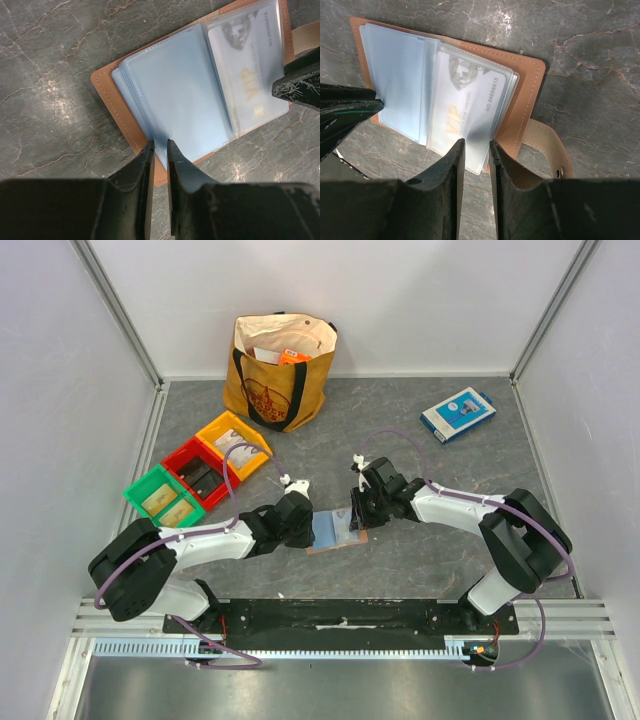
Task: Take the credit cards out of the card holder
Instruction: Remove the credit card from the card holder.
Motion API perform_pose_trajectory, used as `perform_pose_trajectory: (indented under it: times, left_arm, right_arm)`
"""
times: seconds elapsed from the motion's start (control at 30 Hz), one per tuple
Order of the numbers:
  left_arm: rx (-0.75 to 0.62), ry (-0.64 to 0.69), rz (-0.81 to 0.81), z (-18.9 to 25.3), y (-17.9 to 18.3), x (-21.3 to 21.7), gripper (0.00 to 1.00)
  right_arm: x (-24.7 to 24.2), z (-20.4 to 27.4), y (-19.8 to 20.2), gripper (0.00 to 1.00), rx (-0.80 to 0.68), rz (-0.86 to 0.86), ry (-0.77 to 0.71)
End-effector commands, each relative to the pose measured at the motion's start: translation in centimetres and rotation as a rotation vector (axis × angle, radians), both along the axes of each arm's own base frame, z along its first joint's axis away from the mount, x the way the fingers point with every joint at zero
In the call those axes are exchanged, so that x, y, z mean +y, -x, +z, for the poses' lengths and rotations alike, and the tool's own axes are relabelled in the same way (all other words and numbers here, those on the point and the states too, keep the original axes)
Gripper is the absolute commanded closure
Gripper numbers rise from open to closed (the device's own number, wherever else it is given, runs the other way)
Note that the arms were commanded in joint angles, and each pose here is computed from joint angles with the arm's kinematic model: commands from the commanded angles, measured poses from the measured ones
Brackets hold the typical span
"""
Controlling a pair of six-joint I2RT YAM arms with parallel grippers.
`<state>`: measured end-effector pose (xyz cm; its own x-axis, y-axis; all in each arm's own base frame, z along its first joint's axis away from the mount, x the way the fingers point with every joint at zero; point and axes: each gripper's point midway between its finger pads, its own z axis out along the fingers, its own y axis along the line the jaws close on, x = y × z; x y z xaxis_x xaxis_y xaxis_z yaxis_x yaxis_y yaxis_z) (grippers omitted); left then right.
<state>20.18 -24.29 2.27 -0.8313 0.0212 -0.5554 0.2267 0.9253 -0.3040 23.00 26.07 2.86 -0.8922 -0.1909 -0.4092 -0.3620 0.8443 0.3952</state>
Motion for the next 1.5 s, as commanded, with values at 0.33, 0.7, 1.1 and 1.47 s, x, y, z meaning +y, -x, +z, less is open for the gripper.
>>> perform_pose_trajectory:
  times: [0.33,0.7,1.1,1.47]
  left_arm:
    - [-0.004,0.057,0.004,0.9,-0.1,-1.0,0.79]
    - [-0.058,0.134,0.07,2.6,-0.3,-0.5,0.8]
    - [-0.18,0.209,0.236,5.3,-0.9,2.8,0.8]
    - [-0.173,0.286,0.152,6.9,-0.7,0.5,0.8]
  right_arm:
    - [4.5,6.4,-0.1,0.67,-0.064,0.122,-0.214]
    - [6.5,6.5,0.9,0.62,-0.028,0.178,-0.271]
    - [7.3,6.1,1.1,0.51,-0.029,0.192,-0.258]
    - [1.1,7.5,-3.3,0.36,-0.285,-0.089,-0.016]
